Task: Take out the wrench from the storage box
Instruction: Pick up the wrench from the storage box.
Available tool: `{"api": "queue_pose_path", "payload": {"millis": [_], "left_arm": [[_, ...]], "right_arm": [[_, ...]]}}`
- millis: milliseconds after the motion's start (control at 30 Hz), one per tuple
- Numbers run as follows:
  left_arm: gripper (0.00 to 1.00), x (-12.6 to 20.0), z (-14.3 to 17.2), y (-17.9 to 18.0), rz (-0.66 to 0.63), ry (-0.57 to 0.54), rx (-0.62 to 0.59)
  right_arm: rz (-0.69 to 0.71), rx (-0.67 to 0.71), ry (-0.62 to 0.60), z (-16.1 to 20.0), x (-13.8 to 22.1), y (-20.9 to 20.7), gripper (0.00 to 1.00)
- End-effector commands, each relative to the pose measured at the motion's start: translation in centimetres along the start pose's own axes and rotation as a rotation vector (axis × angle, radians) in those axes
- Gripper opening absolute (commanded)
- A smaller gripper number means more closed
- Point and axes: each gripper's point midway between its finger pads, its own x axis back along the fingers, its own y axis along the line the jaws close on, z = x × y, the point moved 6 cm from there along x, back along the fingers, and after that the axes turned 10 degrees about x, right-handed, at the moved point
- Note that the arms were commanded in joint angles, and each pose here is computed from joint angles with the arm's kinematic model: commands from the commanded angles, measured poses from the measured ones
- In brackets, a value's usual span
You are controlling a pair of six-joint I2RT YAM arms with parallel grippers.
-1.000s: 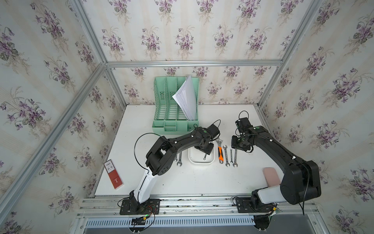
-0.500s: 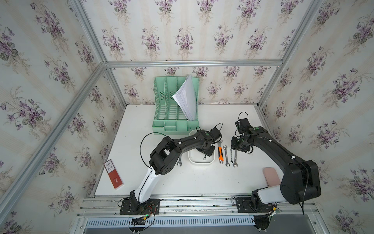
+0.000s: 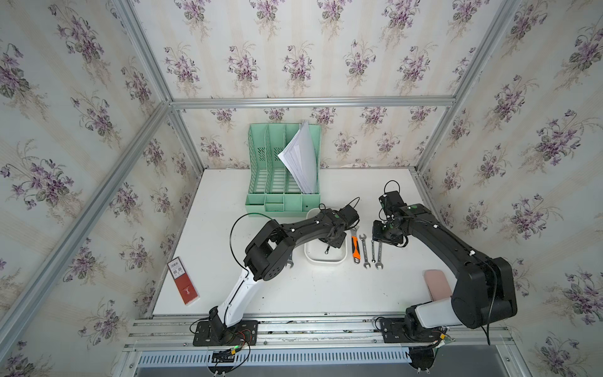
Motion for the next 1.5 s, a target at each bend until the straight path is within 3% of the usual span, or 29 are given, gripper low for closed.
{"api": "queue_pose_path", "payload": {"millis": [0, 567, 833, 1467], "left_arm": [[0.36, -0.7, 1.3, 1.8, -0.079, 0.075, 0.007], [0.41, 1.4, 0.1, 2.9, 0.010, 0.065, 0.087], [0.42, 0.2, 1.2, 2.8, 0.010, 0.116, 0.171], [0.19, -0.9, 1.6, 3.0, -0.049, 0.169, 0.178]], "right_arm": [[0.000, 0.005, 0.001, 0.0, 0.0, 0.0, 0.42], [-0.010, 0.006, 0.003, 0.1, -0.1, 0.1, 0.42], [-0.016, 0.007, 0.011, 0.1, -0.3, 0.2, 0.42], [-0.016, 0.024, 0.019, 0.2, -0.2, 0.2, 0.42]]}}
